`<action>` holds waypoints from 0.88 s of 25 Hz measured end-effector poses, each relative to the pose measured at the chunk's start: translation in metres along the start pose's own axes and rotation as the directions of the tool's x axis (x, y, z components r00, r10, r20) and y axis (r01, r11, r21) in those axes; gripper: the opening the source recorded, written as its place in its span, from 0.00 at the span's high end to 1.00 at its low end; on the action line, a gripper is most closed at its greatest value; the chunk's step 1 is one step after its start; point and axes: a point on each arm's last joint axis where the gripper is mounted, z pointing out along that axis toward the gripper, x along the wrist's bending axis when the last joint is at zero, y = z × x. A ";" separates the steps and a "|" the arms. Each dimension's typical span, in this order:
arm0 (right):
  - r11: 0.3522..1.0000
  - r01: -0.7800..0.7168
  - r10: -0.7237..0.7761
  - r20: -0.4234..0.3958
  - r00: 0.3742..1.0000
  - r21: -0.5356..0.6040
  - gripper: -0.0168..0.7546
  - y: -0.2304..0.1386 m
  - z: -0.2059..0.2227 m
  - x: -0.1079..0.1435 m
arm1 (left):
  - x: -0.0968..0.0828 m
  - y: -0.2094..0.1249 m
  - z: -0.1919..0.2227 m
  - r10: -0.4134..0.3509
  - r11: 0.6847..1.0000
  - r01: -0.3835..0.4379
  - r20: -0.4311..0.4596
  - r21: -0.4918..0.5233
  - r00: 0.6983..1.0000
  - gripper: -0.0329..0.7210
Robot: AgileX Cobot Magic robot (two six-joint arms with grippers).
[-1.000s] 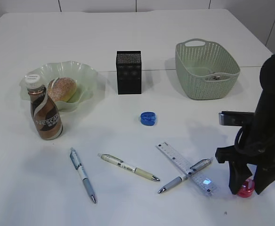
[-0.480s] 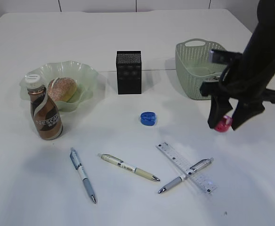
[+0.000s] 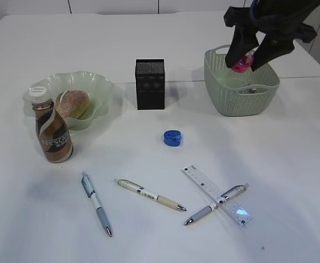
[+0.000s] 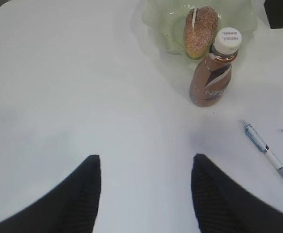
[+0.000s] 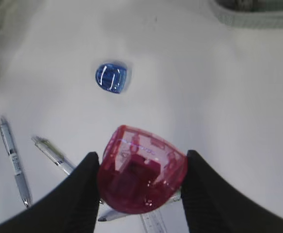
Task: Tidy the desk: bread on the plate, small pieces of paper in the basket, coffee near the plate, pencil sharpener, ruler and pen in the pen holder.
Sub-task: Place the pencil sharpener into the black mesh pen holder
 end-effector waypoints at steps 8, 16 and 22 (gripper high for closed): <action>0.980 0.119 -0.126 -0.033 0.992 -0.162 0.48 0.017 -0.011 0.008 | 0.000 0.000 0.000 0.000 1.000 0.000 0.000 -0.002 1.000 0.41; 0.938 0.263 -0.281 -0.051 0.958 -0.225 0.48 0.029 0.022 0.022 | 0.000 0.000 0.000 0.000 1.000 0.000 0.001 -0.004 1.000 0.41; 0.876 0.360 -0.383 -0.010 0.924 -0.321 0.48 0.040 0.055 0.041 | 0.000 0.000 0.000 0.006 1.000 -0.006 -0.003 -0.005 1.000 0.41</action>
